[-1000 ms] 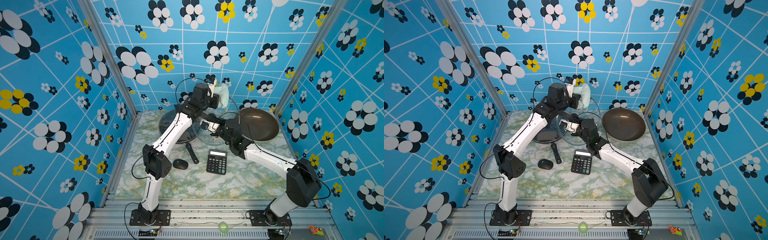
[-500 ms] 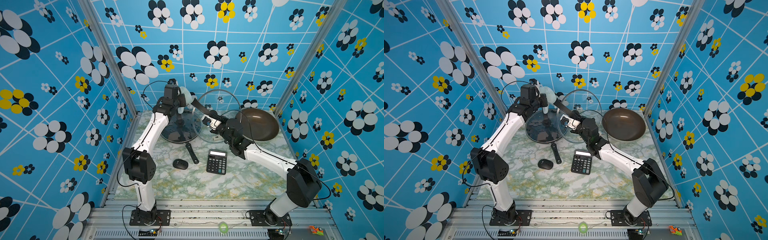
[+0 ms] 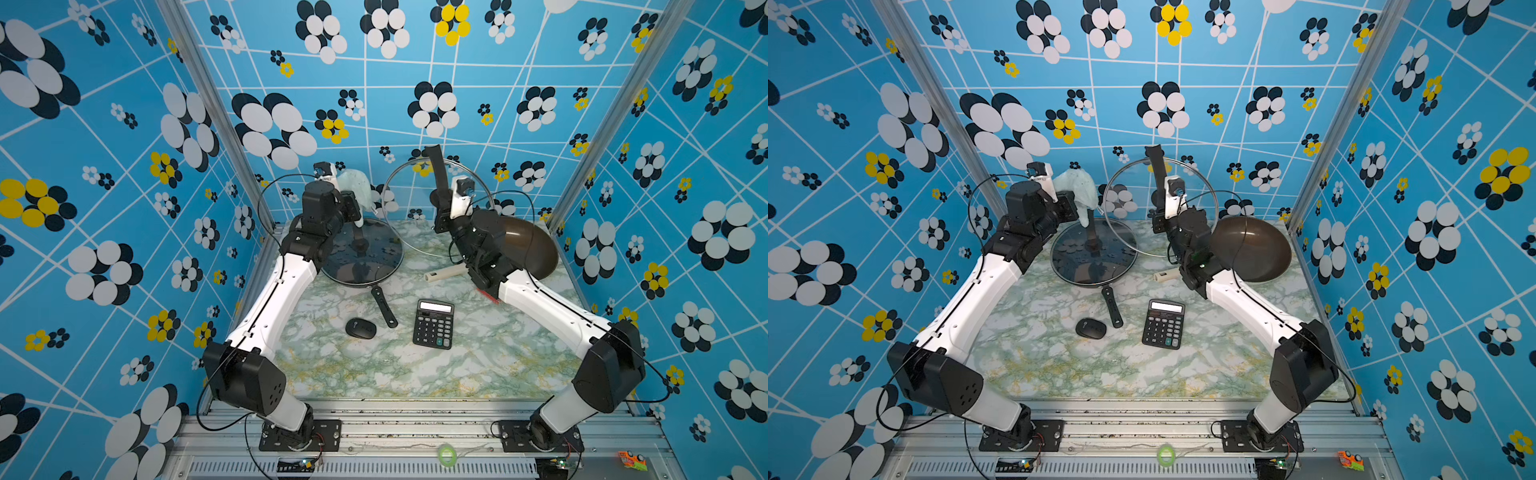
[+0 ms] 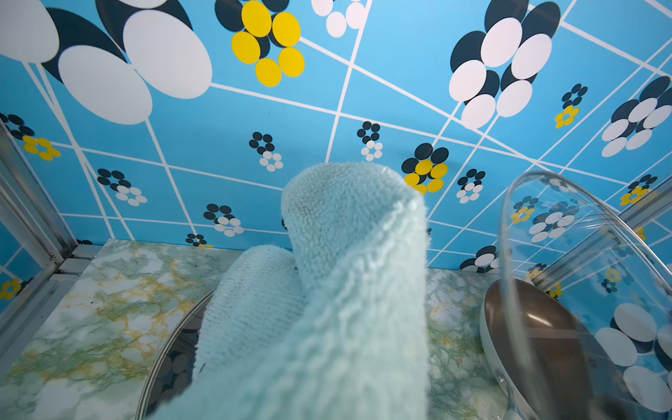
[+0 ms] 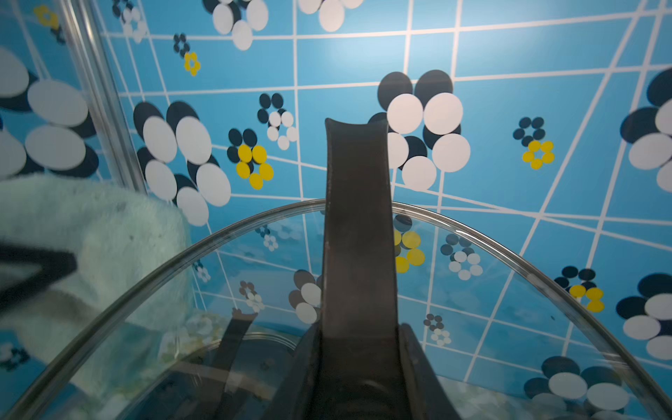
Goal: Wipe the pot lid with a cloth
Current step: Wipe the pot lid.
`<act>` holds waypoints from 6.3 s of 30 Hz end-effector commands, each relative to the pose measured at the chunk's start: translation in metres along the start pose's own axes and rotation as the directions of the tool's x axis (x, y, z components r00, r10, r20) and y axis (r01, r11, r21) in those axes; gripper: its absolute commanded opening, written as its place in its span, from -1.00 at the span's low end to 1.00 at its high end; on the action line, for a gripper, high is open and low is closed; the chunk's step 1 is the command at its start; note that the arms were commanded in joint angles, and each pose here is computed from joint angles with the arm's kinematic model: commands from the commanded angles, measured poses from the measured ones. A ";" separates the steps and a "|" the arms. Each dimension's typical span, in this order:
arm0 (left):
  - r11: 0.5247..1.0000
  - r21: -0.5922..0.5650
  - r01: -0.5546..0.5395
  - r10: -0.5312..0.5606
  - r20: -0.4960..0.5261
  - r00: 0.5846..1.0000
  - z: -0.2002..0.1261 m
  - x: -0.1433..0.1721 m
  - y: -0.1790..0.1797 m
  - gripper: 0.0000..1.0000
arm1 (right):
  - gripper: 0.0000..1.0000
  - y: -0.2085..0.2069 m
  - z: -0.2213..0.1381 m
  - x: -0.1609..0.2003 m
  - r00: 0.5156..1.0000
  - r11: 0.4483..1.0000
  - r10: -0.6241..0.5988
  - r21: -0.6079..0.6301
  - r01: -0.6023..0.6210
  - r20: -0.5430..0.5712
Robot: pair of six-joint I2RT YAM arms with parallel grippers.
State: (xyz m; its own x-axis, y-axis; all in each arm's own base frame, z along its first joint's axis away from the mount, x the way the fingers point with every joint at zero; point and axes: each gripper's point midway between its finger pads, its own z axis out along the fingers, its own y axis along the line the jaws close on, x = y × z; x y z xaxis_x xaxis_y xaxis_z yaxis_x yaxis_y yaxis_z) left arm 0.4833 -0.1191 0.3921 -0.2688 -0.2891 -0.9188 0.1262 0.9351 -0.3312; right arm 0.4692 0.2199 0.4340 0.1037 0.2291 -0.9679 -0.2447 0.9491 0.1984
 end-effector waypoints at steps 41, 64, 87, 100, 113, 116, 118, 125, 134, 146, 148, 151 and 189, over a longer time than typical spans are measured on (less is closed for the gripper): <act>0.664 0.725 0.184 -0.103 -0.154 0.983 0.083 0.020 -0.248 -1.00 | -1.00 0.000 -0.008 -0.162 0.441 -0.005 0.767 -0.691 -0.723 -0.466; 0.775 0.593 0.220 -0.132 -0.189 0.973 0.061 0.003 -0.219 -1.00 | -1.00 -0.025 -0.013 -0.175 0.482 -0.017 0.754 -0.748 -0.664 -0.446; 0.683 0.650 0.334 -0.364 -0.094 0.927 0.108 -0.022 -0.234 -1.00 | -1.00 0.028 -0.056 -0.190 0.573 -0.123 0.595 -0.769 -0.628 -0.563; 0.611 0.740 0.281 -0.321 -0.093 0.942 0.054 -0.023 -0.257 -1.00 | -1.00 0.028 -0.044 -0.177 0.552 -0.132 0.593 -0.747 -0.651 -0.586; 0.637 0.745 0.197 -0.413 0.113 0.904 0.050 -0.085 -0.232 -1.00 | -1.00 0.037 -0.049 -0.171 0.563 -0.132 0.548 -0.728 -0.672 -0.619; 0.622 0.765 0.169 -0.423 0.146 0.894 0.038 -0.097 -0.234 -1.00 | -1.00 0.036 -0.046 -0.166 0.554 -0.130 0.549 -0.719 -0.683 -0.626; 0.626 0.763 0.160 -0.425 0.162 0.891 0.036 -0.101 -0.234 -1.00 | -1.00 0.037 -0.047 -0.166 0.558 -0.128 0.545 -0.720 -0.682 -0.625; 0.655 0.744 0.129 -0.448 0.245 0.860 0.033 -0.122 -0.221 -1.00 | -1.00 0.040 -0.050 -0.165 0.562 -0.129 0.529 -0.715 -0.687 -0.635; 0.795 0.578 0.184 -0.476 0.407 0.779 0.042 -0.144 -0.151 -1.00 | -1.00 0.044 -0.057 -0.167 0.580 -0.119 0.516 -0.724 -0.680 -0.630; 0.957 0.054 0.286 -0.272 0.514 0.814 0.005 -0.095 -0.030 -1.00 | -1.00 0.030 -0.057 -0.176 0.585 -0.091 0.565 -0.749 -0.657 -0.582; 0.959 0.055 0.279 -0.269 0.495 0.826 0.002 -0.089 -0.029 -1.00 | -1.00 0.028 -0.055 -0.175 0.580 -0.092 0.572 -0.748 -0.658 -0.580; 0.963 0.084 0.255 -0.265 0.439 0.858 0.002 -0.078 -0.036 -1.00 | -1.00 0.021 -0.045 -0.171 0.557 -0.078 0.610 -0.742 -0.666 -0.564; 0.968 0.249 -0.016 0.101 -0.333 0.938 0.046 0.154 -0.189 -1.00 | -1.00 -0.075 -0.035 -0.042 0.985 0.967 0.127 0.208 -0.148 0.113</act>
State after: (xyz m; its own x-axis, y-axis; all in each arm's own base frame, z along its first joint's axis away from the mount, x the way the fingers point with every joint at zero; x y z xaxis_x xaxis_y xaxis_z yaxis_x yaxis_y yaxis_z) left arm 0.4303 -0.3923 0.3500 -0.4839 -0.1138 -0.8677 0.5474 0.7342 -0.4016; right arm 0.4931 0.1416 0.3224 -0.1447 0.3049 -0.9413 0.0812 0.9518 0.2958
